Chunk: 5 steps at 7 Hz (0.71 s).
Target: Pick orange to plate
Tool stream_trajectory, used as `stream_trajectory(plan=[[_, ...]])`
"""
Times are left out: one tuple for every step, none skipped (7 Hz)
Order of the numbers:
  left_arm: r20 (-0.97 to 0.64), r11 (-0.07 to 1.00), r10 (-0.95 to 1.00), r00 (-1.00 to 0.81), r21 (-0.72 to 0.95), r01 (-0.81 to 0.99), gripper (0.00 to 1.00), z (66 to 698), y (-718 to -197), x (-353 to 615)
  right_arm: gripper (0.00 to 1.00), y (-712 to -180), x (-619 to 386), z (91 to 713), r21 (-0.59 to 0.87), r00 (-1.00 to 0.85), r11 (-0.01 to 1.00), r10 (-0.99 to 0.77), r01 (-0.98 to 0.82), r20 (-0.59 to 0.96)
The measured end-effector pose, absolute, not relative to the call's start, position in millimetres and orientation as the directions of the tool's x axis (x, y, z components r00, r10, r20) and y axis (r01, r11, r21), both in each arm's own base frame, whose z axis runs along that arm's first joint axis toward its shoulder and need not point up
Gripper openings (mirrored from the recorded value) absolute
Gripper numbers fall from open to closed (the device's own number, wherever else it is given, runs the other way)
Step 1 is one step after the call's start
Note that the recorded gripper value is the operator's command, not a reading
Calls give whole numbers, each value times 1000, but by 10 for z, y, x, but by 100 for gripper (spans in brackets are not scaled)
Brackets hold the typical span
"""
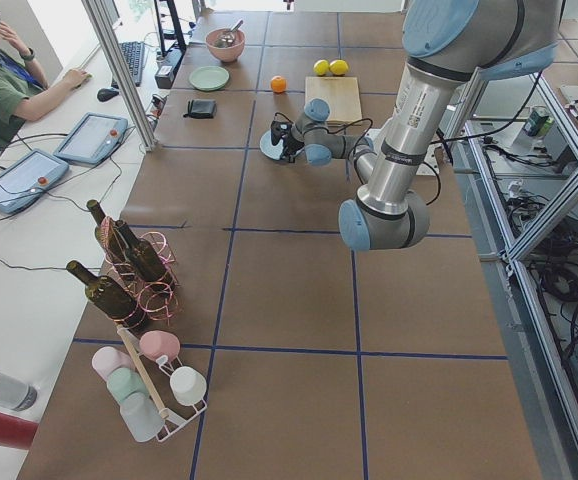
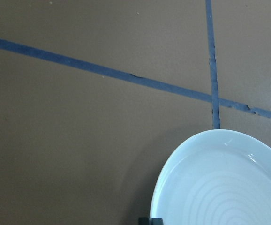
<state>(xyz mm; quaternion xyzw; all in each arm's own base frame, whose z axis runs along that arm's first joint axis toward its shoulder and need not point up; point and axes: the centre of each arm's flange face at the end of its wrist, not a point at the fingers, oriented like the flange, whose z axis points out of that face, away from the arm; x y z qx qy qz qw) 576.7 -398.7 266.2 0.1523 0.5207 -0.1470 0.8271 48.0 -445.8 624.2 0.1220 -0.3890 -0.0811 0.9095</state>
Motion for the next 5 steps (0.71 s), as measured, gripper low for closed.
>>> stream_trajectory(plan=[[-908, 907, -86, 411, 99, 409, 0, 2643, -4027, 5727, 100, -4458, 480, 6240, 285, 684, 957, -242, 52, 688], [-908, 902, -90, 409, 101, 421, 64, 2636, -4101, 5668, 100, -4460, 480, 6236, 286, 684, 957, -243, 52, 688], [-907, 896, -92, 411, 104, 431, 100, 2647, -4177, 5613, 100, -4463, 480, 6233, 286, 684, 957, -243, 52, 688], [-903, 895, -76, 423, 126, 429, 100, 2663, -4237, 5566, 100, -4466, 480, 6230, 286, 684, 957, -243, 52, 688], [-896, 895, -42, 441, 162, 415, 100, 2676, -4271, 5532, 100, -4470, 480, 6226, 288, 684, 956, -244, 52, 687]])
